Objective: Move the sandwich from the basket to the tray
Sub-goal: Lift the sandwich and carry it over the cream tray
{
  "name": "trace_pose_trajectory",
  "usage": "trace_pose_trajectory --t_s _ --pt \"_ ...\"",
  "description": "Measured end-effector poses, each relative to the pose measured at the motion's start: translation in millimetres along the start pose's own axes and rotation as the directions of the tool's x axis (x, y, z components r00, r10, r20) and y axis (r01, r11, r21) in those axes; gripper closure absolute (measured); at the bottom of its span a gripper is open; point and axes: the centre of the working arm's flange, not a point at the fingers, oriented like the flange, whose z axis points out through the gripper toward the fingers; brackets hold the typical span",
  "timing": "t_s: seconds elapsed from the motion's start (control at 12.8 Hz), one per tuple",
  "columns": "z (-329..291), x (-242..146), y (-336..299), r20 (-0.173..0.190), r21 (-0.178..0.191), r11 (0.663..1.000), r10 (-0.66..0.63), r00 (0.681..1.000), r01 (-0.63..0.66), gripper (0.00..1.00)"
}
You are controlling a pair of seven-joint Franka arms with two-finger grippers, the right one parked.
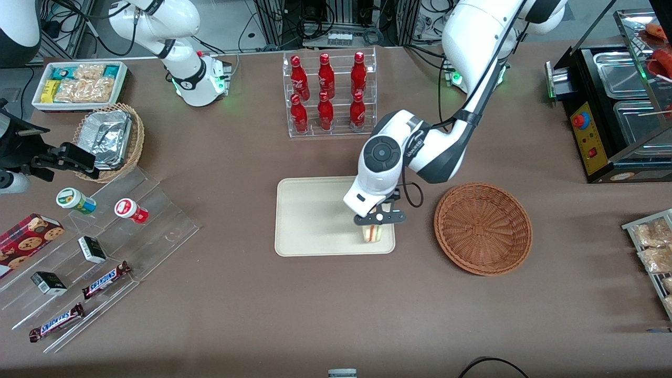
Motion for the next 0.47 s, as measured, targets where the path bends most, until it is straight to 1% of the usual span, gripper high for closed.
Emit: trace_pose_trajectory --t_s 0.08,0.16,0.31,0.47 --pt "-2.4 0.2 3.9 -0.018 -0.02 0.999 -0.032 0.999 0.032 0.86" --pt "-3.2 0.6 4.9 -0.024 -0.027 0.999 -0.048 0.999 0.047 0.86" --pt "0.4 0.8 4.8 -0.021 -0.023 0.998 -0.051 0.998 0.051 0.86" --pt "14.5 -4.1 9.3 -0.01 -0.006 0.999 -0.039 0.999 0.039 0.86"
